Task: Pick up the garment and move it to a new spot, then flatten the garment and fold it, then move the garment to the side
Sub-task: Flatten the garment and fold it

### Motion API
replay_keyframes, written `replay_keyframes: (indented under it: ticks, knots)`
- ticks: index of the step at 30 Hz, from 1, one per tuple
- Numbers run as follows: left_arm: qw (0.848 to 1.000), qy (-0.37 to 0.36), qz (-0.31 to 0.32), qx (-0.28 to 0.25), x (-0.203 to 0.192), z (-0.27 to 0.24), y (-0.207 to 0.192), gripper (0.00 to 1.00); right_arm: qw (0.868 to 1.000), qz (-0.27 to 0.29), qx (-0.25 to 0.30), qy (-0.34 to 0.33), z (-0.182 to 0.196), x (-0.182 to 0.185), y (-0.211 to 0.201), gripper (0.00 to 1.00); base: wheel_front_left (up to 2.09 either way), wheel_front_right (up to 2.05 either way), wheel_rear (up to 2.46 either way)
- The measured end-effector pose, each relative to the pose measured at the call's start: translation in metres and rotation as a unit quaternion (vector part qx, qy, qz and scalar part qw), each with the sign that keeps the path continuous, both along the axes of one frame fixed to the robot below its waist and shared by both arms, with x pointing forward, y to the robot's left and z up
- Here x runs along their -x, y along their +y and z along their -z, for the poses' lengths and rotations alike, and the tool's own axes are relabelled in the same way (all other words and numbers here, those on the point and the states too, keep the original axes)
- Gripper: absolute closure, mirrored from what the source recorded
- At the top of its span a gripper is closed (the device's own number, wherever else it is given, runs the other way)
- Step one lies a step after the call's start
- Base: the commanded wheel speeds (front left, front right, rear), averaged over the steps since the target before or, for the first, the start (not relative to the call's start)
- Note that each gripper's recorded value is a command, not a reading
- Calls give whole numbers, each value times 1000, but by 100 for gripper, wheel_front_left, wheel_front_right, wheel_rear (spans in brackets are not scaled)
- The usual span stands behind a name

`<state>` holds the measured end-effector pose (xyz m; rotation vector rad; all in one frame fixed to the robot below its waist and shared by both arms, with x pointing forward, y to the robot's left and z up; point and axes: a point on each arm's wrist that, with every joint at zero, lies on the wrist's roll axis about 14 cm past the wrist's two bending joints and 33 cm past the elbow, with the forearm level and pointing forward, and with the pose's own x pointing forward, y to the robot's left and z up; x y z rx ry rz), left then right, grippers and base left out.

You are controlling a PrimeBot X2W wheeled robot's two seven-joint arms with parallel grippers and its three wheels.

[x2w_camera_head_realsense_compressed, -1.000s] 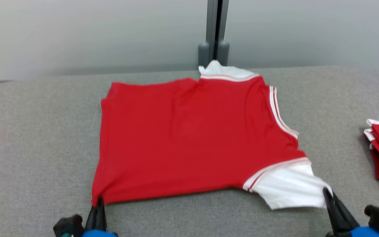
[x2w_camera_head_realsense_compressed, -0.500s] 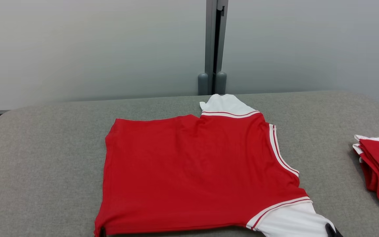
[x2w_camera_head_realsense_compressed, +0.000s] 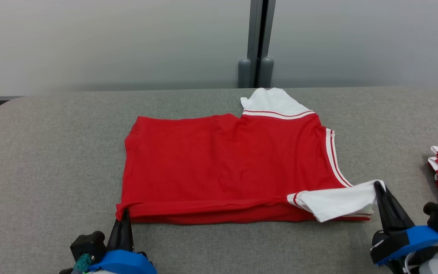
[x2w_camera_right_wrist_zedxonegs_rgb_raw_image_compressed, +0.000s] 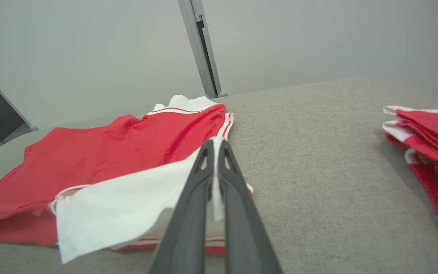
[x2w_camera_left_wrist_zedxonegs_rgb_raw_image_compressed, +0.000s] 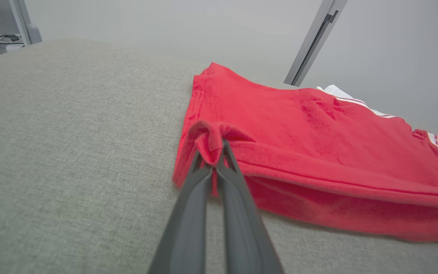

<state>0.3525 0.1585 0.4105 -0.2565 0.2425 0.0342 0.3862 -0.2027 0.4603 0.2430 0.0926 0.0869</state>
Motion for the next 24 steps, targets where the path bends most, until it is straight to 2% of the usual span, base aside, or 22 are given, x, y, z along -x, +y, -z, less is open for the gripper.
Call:
replay_keyframes:
  ticks: [9, 15, 16, 18, 19, 20, 21, 22, 24]
  knots:
    - [1000, 16, -4, -11, -34, 8, 0, 100, 1000, 1, 16, 5, 3, -49, -1, 100, 0, 0, 0]
    - [999, 43, -2, -18, -48, 24, 0, 100, 999, -3, 27, 17, 13, -69, 1, 100, 0, 0, 0]
    - [999, 46, -5, -17, -50, 26, 1, 93, 999, -2, 29, 19, 14, -72, 0, 100, 0, 0, 0]
    - [999, 47, -6, -18, -55, 27, 1, 93, 999, -3, 35, 20, 16, -77, 0, 100, 0, 0, 0]
    - [999, 47, -6, -19, -57, 27, 1, 85, 999, -4, 38, 21, 17, -78, 1, 100, 0, 0, 0]
    - [999, 48, -6, -19, -58, 28, 1, 56, 999, -4, 39, 23, 18, -80, 2, 100, 0, 0, 0]
    - [999, 50, -7, -19, -58, 29, 2, 0, 999, -4, 38, 24, 19, -81, 2, 71, 0, 0, 0]
    - [998, 52, -11, -17, -58, 30, 2, 0, 999, -3, 37, 24, 19, -82, 3, 4, 0, 0, 0]
    - [999, 49, -19, -12, -60, 28, 5, 0, 999, 0, 32, 22, 18, -83, 5, 0, 0, 0, 0]
